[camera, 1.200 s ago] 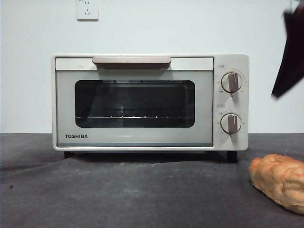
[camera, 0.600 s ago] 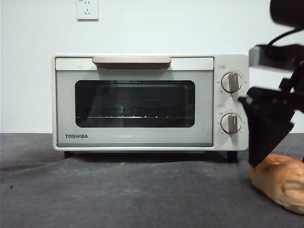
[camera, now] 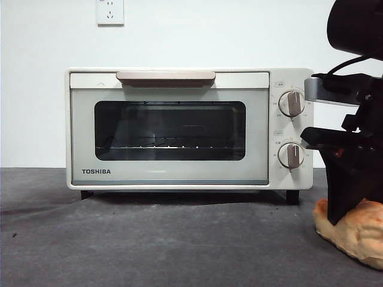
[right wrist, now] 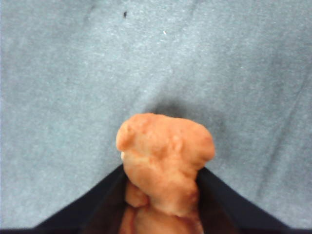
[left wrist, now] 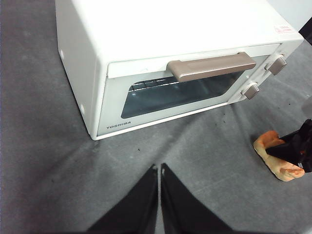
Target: The left arm flap open the oven, the right arm pick bread and place it into oven, the left arm flap close the oven
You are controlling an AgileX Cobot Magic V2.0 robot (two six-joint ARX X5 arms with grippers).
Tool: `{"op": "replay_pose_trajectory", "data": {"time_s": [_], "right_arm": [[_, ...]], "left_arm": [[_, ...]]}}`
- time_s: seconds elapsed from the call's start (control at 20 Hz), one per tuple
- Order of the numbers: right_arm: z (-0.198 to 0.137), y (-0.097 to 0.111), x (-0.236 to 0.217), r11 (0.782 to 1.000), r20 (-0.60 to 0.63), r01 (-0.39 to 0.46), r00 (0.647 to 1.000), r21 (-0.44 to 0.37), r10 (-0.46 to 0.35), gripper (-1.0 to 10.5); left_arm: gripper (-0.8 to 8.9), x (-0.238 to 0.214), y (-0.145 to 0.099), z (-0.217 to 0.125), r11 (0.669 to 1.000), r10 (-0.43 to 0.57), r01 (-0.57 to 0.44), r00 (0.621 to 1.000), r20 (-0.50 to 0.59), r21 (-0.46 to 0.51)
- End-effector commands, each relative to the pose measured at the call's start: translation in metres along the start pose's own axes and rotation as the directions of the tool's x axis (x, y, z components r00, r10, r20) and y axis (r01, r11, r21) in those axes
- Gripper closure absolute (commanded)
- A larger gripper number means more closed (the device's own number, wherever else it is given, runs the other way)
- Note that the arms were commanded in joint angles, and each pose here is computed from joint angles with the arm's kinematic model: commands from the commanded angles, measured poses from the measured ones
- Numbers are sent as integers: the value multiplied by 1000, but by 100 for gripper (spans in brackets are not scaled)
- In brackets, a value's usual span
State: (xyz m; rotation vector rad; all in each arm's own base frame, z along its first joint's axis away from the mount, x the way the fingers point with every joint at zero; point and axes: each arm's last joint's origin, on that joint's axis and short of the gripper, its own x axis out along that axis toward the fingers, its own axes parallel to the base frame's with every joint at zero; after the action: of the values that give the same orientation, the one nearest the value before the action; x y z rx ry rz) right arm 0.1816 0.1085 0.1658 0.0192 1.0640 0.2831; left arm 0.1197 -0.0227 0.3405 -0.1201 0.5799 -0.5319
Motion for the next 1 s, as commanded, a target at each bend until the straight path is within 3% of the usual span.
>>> {"op": "replay_pose_trajectory", "data": {"time_s": [0.05, 0.5, 1.0], "right_arm": [[2, 2, -4, 1000, 18, -14, 1000, 10, 14, 779], [7, 2, -80, 993, 210, -115, 971, 1, 112, 779], [12, 1, -152, 984, 386, -178, 906, -30, 176, 779]], "left_arm": [[796, -3, -2, 6, 1000, -8, 8, 1000, 20, 28], [795, 28, -14, 25, 989, -131, 126, 990, 58, 82], [796, 118, -44, 78, 965, -124, 117, 992, 14, 233]]}}
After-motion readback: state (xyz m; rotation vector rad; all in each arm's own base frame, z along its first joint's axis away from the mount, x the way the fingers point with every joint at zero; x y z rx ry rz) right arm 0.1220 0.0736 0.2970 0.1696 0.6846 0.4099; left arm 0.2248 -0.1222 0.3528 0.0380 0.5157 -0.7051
